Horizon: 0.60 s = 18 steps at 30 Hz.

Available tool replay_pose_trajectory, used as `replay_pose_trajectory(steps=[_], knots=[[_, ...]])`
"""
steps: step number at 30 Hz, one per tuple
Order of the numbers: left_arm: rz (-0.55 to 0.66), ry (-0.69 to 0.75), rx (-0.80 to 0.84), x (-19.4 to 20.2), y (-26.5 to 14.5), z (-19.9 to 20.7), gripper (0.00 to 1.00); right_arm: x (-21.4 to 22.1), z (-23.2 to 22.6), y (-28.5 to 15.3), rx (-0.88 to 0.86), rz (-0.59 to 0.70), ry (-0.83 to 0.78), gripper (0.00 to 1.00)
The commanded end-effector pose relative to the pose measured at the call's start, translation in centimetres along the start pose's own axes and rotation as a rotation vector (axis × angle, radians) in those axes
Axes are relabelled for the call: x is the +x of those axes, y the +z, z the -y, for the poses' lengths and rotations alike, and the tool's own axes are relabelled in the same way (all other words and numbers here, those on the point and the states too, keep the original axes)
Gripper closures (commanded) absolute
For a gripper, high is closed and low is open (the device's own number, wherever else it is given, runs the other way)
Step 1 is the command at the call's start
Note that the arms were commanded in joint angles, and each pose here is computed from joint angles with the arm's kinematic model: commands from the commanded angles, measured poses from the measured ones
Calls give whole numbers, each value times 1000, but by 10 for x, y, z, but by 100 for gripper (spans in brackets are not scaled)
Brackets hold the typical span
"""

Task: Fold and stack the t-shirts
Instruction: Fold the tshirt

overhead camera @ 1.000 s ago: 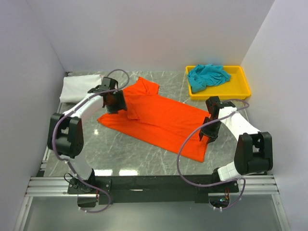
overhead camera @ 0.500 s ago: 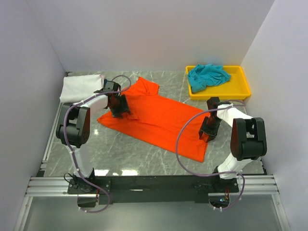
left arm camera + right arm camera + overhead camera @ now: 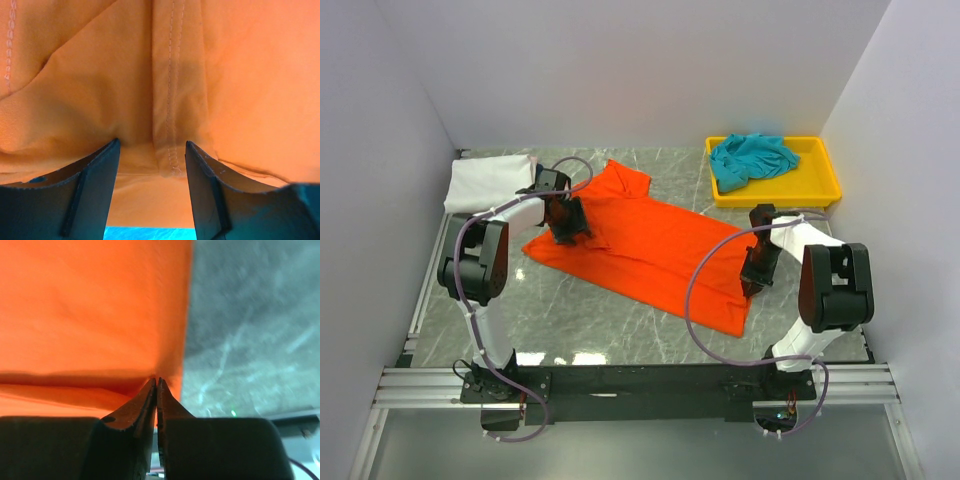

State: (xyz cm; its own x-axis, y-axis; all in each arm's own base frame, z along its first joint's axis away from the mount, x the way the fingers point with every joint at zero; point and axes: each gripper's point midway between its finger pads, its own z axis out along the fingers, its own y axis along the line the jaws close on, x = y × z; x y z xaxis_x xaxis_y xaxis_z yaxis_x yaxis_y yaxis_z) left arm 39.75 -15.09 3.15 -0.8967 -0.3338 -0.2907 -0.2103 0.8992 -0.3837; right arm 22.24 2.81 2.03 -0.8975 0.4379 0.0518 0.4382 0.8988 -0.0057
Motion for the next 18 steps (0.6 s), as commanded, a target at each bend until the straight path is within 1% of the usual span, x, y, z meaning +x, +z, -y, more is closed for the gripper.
replay_pose_trajectory(steps=[1, 4, 6, 7, 8, 10, 11, 12, 14, 17, 18], knots=[[0, 0, -20, 2, 12, -7, 39, 2, 17, -27, 66, 29, -15, 91], [-7, 3, -32, 4, 17, -11, 39, 3, 25, -38, 105, 33, -19, 91], [-5, 3, -32, 3, 17, -11, 39, -3, 31, -45, 136, 67, -17, 87], [-4, 3, -30, 3, 17, -10, 39, -4, 33, -48, 148, 73, -11, 83], [-3, 2, -26, 2, 17, -9, 39, -8, 35, -52, 158, 98, -8, 73], [3, 2, -22, 0, 17, -8, 39, -11, 36, -56, 162, 115, 4, 68], [3, 2, -22, 0, 17, -8, 39, -13, 35, -59, 157, 124, 8, 61], [6, 4, -19, -1, 16, -6, 39, -15, 35, -60, 160, 131, 11, 59], [8, 2, -15, -2, 14, -5, 39, -17, 33, -65, 143, 150, 16, 58], [16, 0, 3, -6, 10, 1, 39, -13, 16, -70, 40, 147, -9, 58], [22, 3, 10, -8, 8, 4, 39, -7, 4, -71, -35, 120, -19, 58]])
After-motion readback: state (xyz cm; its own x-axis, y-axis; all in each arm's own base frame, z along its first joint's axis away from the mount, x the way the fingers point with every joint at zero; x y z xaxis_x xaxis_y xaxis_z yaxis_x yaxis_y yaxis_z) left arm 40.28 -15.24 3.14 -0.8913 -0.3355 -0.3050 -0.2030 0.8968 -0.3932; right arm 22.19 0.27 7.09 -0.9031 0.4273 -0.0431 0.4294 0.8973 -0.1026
